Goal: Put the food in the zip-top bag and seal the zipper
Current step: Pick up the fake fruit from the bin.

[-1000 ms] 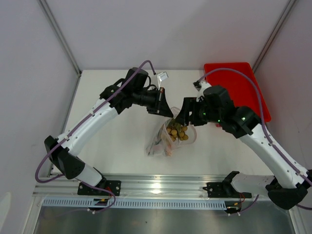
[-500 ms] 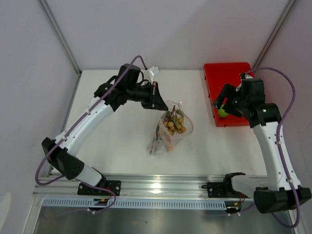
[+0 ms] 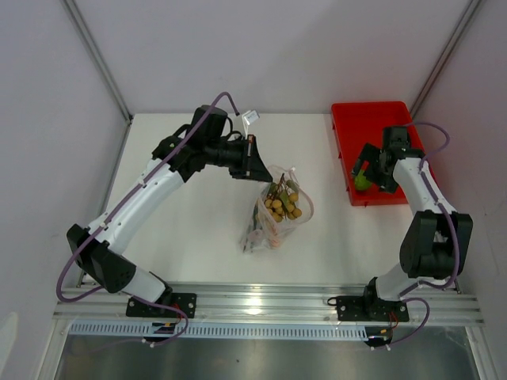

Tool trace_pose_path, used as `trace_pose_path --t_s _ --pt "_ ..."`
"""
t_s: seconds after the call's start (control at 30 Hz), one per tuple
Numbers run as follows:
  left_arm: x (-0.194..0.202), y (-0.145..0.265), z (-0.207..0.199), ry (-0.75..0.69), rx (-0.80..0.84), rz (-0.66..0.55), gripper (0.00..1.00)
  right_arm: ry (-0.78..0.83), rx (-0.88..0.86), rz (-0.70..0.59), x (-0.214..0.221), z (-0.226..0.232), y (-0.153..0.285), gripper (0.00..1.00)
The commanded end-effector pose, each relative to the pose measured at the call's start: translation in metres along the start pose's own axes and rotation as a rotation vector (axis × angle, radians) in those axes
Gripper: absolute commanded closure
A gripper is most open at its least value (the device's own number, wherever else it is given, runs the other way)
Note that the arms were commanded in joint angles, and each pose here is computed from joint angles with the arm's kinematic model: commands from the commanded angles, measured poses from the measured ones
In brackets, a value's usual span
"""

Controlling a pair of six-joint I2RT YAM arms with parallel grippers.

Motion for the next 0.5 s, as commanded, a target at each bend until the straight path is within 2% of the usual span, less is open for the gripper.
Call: trace_pose_path --t_s 0.0,0.33,0.47 --pt "-0.004 0.013 -0.013 -0.046 0.053 -0.044 0.99 0.008 0.009 -0.074 -0.028 0.005 -0.022 0.01" --pt "-0.004 0.009 -0.008 -0.051 0.049 -0.025 0.99 -0.009 0.003 -0.039 -0.041 0.014 -0.075 0.02" --pt "-0.004 0.006 -0.006 -0.048 0.050 -0.018 0.99 -0.018 0.017 -0.006 -0.039 0.014 -0.098 0.06"
Point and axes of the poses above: each gripper's point midway between its finger pads, its own y axis back along the fingers, its own z axis along the line the jaws close on, x = y × z, the point moved 7 cm from there along y, back along the fingers, and after that the axes turned 13 degrees about -y, right-handed, at the moved point
